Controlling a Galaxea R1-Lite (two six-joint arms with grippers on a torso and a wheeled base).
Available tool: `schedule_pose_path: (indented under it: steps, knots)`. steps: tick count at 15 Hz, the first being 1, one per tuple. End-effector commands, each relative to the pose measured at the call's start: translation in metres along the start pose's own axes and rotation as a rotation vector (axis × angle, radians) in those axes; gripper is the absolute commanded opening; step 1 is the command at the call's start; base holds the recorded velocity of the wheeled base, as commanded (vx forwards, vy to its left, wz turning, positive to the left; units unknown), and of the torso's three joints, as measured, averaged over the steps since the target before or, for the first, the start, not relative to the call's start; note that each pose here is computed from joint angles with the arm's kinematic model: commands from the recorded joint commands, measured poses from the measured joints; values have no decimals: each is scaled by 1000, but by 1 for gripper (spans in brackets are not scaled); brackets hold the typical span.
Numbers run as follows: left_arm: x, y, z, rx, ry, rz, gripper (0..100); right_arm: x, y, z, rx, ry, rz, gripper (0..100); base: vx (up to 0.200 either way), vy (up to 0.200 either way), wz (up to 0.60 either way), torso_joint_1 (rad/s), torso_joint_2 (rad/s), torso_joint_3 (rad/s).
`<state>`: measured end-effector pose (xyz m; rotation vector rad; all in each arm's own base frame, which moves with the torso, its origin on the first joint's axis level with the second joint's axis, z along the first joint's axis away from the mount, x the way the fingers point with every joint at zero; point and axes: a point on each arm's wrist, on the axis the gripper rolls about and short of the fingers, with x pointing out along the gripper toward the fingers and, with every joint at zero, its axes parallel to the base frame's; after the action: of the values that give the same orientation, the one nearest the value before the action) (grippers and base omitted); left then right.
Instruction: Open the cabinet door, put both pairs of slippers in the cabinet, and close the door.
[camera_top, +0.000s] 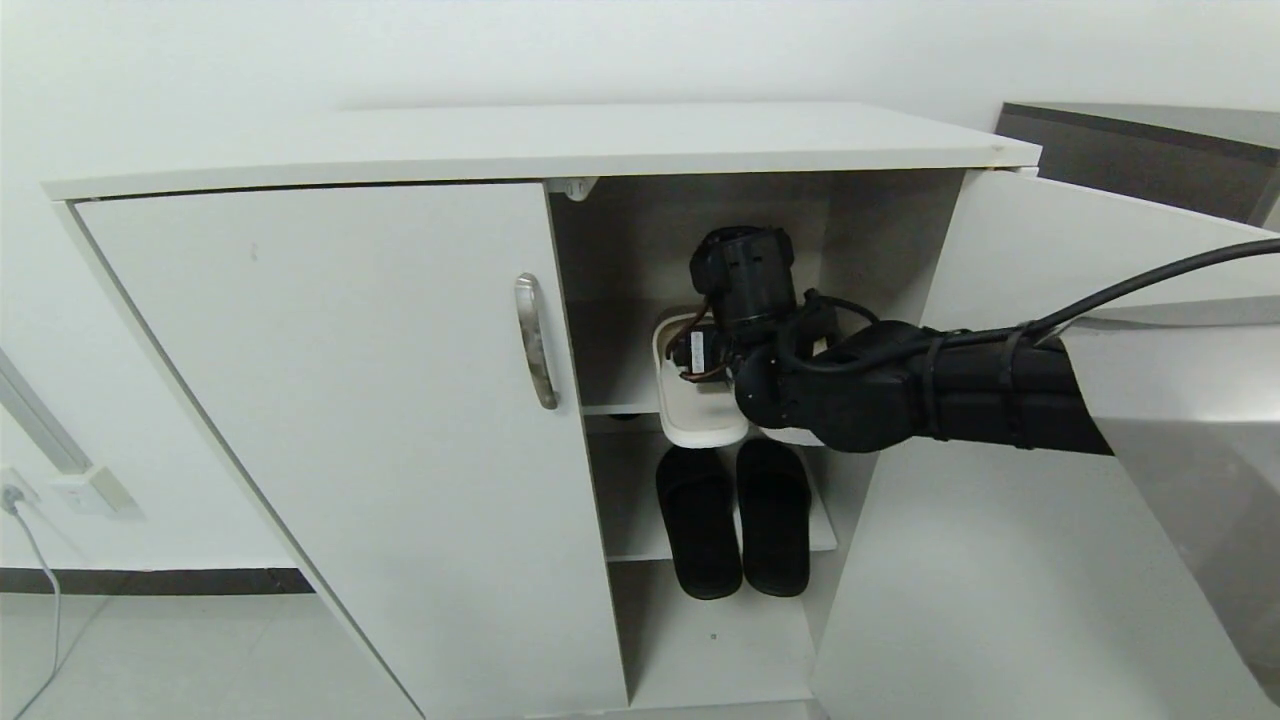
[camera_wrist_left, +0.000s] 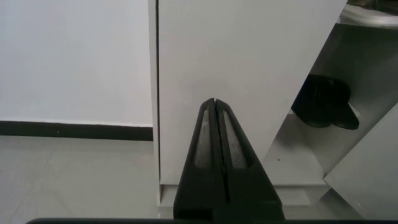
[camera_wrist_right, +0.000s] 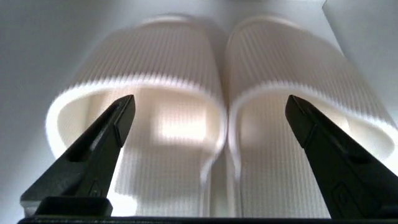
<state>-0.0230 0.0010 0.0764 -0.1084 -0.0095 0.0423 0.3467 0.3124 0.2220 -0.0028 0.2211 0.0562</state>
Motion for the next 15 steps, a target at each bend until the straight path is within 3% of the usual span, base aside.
schedule_pose_path:
  steps: [1,6,11,12,15]
  knots:
    - [0,0,0,-1,1,0,0,-23,-4,6,6,5,21,100,0,0,0,0,0,0]
    - [0,0,0,1,1,-3,0,-73,-21,-2,6,21,71,100,0,0,0,0,0,0]
    - [0,0,0,1,2,-4,0,-105,-35,-33,23,9,229,100,0,0,0,0,0,0]
    - [0,0,0,1,2,-4,0,-108,-35,-38,29,-2,244,0,0,0,0,0,0,0]
    - [0,0,0,1,1,-3,0,-112,-33,-43,28,-12,285,0,0,0,0,0,0,0]
